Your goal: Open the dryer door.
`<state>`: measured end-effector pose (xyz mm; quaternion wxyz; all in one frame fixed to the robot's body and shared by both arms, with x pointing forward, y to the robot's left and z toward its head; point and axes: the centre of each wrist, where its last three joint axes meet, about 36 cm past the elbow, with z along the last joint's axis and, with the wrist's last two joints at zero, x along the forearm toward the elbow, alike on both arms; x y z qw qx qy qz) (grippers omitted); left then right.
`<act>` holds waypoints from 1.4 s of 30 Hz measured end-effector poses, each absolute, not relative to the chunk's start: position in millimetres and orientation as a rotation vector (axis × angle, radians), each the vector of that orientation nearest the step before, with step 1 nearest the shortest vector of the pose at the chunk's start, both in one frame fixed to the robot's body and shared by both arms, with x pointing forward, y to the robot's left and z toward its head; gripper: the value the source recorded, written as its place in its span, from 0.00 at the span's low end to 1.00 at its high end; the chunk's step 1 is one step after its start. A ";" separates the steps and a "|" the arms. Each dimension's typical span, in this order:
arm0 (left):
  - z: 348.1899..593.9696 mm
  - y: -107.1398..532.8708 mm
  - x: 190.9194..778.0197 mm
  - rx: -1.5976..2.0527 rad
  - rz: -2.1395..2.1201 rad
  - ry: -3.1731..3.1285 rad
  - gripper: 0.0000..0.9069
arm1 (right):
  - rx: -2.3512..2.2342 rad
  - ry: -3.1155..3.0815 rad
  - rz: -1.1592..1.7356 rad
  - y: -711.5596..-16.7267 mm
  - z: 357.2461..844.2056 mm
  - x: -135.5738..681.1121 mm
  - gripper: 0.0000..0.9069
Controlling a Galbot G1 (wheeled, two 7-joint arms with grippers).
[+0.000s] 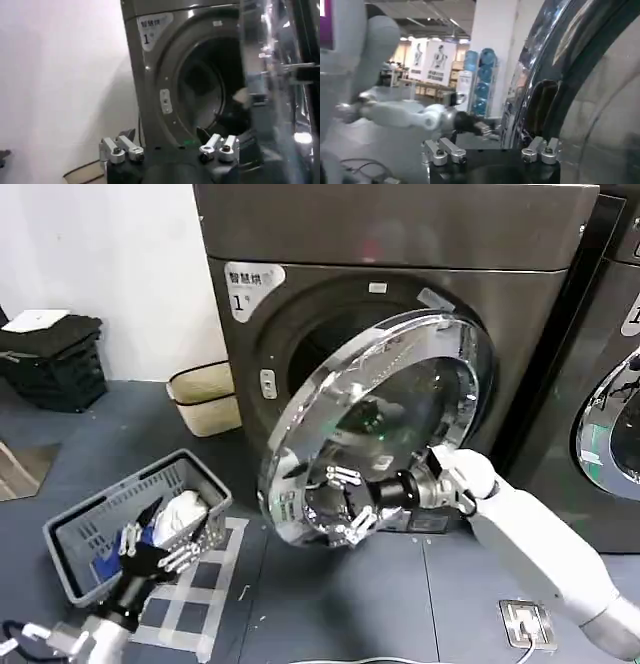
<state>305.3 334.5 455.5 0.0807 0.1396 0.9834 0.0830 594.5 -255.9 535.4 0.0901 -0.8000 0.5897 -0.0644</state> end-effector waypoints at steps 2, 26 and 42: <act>456.6 337.9 315.6 0.444 0.257 2.929 1.00 | -2.374 1.758 -0.206 -262.9 538.5 590.6 1.00; 472.5 329.3 417.5 0.843 0.231 2.796 1.00 | -2.115 2.096 -0.302 -427.9 552.0 494.2 1.00; 459.4 235.6 437.6 1.227 0.150 2.639 1.00 | -1.750 2.349 -0.311 -510.3 562.4 360.5 1.00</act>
